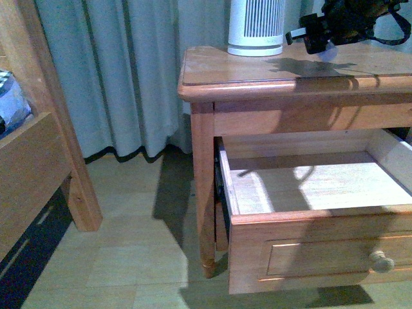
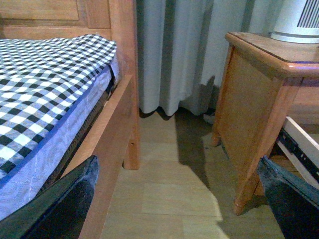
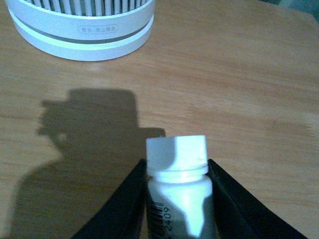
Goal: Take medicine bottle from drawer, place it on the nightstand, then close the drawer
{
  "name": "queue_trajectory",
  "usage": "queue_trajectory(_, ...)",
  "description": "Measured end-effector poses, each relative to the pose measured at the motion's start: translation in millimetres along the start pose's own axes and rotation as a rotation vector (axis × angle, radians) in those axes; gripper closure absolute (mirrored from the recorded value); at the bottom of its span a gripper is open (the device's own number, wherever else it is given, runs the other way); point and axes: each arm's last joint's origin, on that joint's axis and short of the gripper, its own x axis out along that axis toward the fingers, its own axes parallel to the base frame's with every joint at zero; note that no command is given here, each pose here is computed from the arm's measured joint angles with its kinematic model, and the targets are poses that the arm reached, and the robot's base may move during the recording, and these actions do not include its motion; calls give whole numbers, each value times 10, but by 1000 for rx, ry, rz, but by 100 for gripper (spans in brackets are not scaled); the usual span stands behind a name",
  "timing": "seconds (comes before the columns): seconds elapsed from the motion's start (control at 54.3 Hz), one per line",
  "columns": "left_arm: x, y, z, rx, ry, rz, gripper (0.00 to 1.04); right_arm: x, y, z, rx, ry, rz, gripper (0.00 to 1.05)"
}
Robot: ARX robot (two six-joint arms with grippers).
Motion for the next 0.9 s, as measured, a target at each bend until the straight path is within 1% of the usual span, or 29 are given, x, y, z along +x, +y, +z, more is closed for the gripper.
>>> queue_trajectory(0.129, 0, 0, -1, 0, 0, 0, 7, 1, 23, -24, 8, -25, 3, 35)
queue_trajectory(0.202, 0, 0, -1, 0, 0, 0, 7, -44, -11, -10, 23, -42, 5, 24)
queue_trajectory(0.258, 0, 0, 0, 0, 0, 0, 7, -157, -72, 43, 54, -72, 26, 15)
queue_trajectory(0.294, 0, 0, 0, 0, 0, 0, 7, -360, -159, 142, 98, -114, 56, 6)
queue_trajectory(0.368, 0, 0, 0, 0, 0, 0, 7, -707, -270, 289, 151, -173, 86, 7)
queue_trajectory(0.442, 0, 0, 0, 0, 0, 0, 7, -1142, -378, 429, 190, -253, 110, 7)
queue_trajectory(0.46, 0, 0, 0, 0, 0, 0, 7, -1334, -417, 461, 198, -284, 120, 7)
queue_trajectory(0.515, 0, 0, 0, 0, 0, 0, 7, -1653, -466, 470, 214, -328, 138, 7)
queue_trajectory(0.571, 0, 0, -1, 0, 0, 0, 7, -1932, -484, 416, 222, -361, 155, 7)
queue_trajectory(0.589, 0, 0, 0, 0, 0, 0, 7, -2034, -486, 371, 222, -366, 161, 7)
queue_trajectory(0.626, 0, 0, -1, 0, 0, 0, 7, -2207, -476, 247, 226, -363, 172, 13)
queue_trajectory(0.663, 0, 0, 0, 0, 0, 0, 7, -2396, -438, -17, 227, -332, 183, 23)
queue_trajectory(0.773, 0, 0, 0, 0, 0, 0, 7, -2613, -326, -731, 234, -198, 197, 43)
queue_trajectory(0.791, 0, 0, 0, 0, 0, 0, 7, -2625, -317, -797, 237, -182, 197, 45)
queue_trajectory(0.865, 0, 0, 0, 0, 0, 0, 7, -2736, -232, -1304, 256, -67, 198, 59)
queue_trajectory(0.883, 0, 0, 0, 0, 0, 0, 7, -2748, -220, -1364, 258, -55, 198, 61)
queue_trajectory(0.902, 0, 0, 0, 0, 0, 0, 7, -2769, -199, -1479, 262, -31, 196, 64)
